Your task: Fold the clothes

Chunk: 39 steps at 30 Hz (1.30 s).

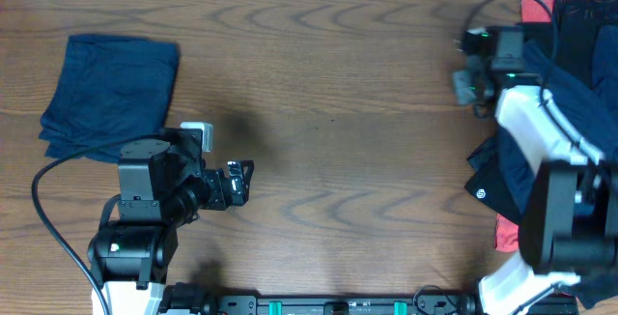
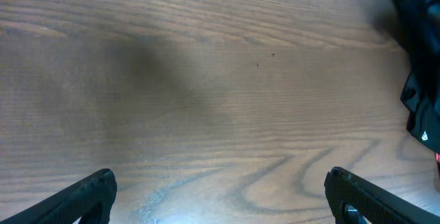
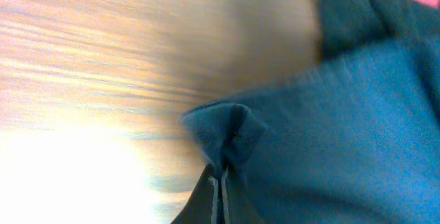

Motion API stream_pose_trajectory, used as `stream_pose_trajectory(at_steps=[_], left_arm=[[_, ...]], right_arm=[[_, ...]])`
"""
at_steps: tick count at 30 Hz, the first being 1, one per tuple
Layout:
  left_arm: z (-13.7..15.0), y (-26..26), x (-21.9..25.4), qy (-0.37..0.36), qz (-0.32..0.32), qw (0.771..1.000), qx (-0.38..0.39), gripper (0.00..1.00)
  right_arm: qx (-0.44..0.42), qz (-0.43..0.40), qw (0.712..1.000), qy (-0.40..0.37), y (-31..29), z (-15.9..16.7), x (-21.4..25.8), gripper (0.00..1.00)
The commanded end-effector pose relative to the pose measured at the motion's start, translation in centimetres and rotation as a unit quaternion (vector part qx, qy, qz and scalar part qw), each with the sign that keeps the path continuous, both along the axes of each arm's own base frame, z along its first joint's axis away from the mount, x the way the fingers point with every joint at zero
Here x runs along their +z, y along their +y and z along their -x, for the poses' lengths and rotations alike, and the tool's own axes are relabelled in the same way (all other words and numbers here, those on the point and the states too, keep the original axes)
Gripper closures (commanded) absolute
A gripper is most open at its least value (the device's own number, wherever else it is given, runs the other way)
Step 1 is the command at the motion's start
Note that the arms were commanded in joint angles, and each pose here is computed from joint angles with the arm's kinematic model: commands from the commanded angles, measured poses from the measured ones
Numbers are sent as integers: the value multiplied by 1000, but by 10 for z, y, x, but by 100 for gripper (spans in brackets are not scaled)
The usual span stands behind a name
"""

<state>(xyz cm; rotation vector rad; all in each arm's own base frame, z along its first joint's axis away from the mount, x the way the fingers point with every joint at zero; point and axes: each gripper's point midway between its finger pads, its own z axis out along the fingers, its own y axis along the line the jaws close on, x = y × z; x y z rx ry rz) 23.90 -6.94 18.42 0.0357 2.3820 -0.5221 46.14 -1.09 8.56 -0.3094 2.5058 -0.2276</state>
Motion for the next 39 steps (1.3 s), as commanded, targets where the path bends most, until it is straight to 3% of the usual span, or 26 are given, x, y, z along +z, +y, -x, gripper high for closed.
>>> stream_pose_trajectory(at_steps=[1, 6, 10, 11, 12, 13, 14, 20, 26, 32, 39], left_arm=[[-2, -1, 9, -9, 7, 1000, 2, 2], [-2, -1, 9, -8, 7, 1000, 2, 2], [-2, -1, 9, -8, 7, 1000, 2, 2], [-2, -1, 9, -8, 7, 1000, 1, 2], [-2, -1, 9, -8, 7, 1000, 2, 2], [-2, -1, 9, -8, 7, 1000, 2, 2], [-2, -1, 9, -8, 7, 1000, 2, 2], [-2, -1, 9, -9, 7, 1000, 2, 2], [-7, -1, 14, -23, 8, 1000, 2, 2], [-22, -8, 6, 5, 45, 999, 24, 2], [-27, -72, -43, 99, 50, 992, -58, 1]], right_arm=[[136, -56, 988, -38, 100, 8, 39, 99], [208, -142, 947, -200, 228, -8, 119, 98], [164, -196, 913, -319, 262, -26, 175, 93], [145, -201, 910, -333, 263, -31, 181, 85], [130, -201, 911, -336, 262, -35, 181, 66], [123, -196, 914, -332, 262, -38, 177, 28], [121, -190, 919, -323, 261, -39, 172, 1], [44, -108, 959, -260, 199, -39, 143, 1], [-25, -59, 983, -170, 113, -6, 136, 1], [-91, -37, 991, -90, 47, 34, 127, 1], [-129, -78, 987, -54, 13, 52, 122, 1]])
